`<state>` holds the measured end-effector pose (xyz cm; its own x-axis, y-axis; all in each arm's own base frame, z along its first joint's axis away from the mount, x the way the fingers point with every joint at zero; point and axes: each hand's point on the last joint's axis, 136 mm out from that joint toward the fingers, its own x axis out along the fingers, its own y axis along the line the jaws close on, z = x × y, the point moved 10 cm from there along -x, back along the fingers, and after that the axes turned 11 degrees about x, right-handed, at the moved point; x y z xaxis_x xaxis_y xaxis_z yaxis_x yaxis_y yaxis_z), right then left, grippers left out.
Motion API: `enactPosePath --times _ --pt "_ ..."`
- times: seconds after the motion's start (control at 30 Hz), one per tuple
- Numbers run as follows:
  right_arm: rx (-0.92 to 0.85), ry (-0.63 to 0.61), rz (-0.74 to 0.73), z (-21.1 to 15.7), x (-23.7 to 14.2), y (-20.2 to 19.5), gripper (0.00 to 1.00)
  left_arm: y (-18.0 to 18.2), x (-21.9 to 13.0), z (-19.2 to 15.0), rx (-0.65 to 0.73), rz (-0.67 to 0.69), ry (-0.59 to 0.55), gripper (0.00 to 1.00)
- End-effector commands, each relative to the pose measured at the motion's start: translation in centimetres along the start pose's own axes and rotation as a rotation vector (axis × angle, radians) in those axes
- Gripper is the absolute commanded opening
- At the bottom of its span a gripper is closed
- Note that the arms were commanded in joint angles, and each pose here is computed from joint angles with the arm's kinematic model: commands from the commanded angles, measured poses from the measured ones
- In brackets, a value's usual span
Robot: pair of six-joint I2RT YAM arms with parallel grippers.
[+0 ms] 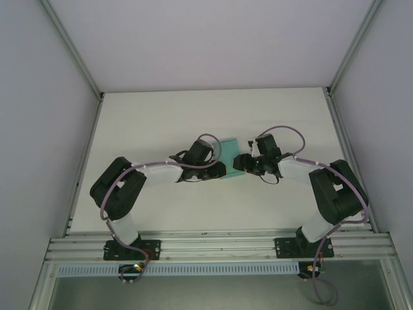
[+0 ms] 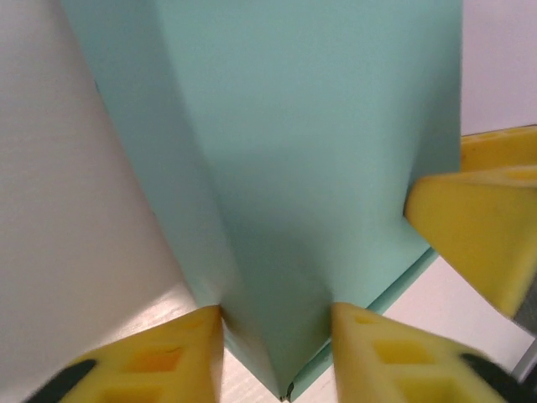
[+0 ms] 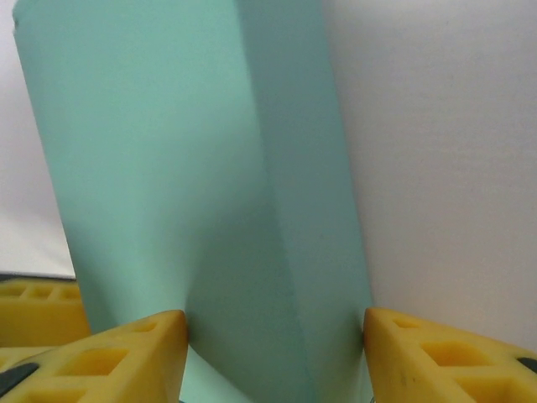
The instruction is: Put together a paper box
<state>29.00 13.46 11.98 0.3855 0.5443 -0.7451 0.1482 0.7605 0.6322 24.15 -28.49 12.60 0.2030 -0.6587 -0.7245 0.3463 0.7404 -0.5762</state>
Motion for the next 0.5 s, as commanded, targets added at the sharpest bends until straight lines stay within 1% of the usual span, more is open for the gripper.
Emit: enactPosePath --times 0.0,0.07,0.1,0.17,0.3,0.37,0.4,0.43,0.47 --pt "-0.032 0.055 0.017 -0.4 -1.3 1.1 0.62 -0.2 -1.1 -0.3 0.042 0.029 0.006 0.4" --pt "-0.039 0.037 0.019 0.2 -1.8 1.5 0.65 -0.3 -1.7 0.0 0.046 0.029 -0.009 0.44" --pt "-0.045 0.026 0.019 0.4 -2.1 1.7 0.66 -0.3 -2.0 0.2 0.05 0.027 -0.02 0.5" --pt "-0.056 0.011 0.023 0.8 -2.7 2.2 0.71 -0.4 -2.8 0.5 0.058 0.028 -0.039 0.56" --pt "-0.072 -0.045 0.031 1.4 -4.2 2.9 0.75 -0.8 -4.5 0.9 0.088 0.035 -0.07 0.75" --pt "-0.078 -0.084 0.015 1.7 -5.2 2.9 0.78 -0.9 -5.6 1.0 0.106 0.055 -0.079 0.82" --pt "-0.086 -0.113 -0.005 1.8 -5.8 2.6 0.81 -0.8 -6.5 1.1 0.119 0.084 -0.093 0.88" --pt "-0.098 -0.131 -0.028 1.8 -6.1 2.2 0.85 -0.5 -7.6 1.1 0.126 0.13 -0.11 1.0" --pt "-0.129 -0.183 -0.036 1.9 -7.5 2.3 0.96 0.1 -9.0 1.2 0.138 0.193 -0.137 1.0"
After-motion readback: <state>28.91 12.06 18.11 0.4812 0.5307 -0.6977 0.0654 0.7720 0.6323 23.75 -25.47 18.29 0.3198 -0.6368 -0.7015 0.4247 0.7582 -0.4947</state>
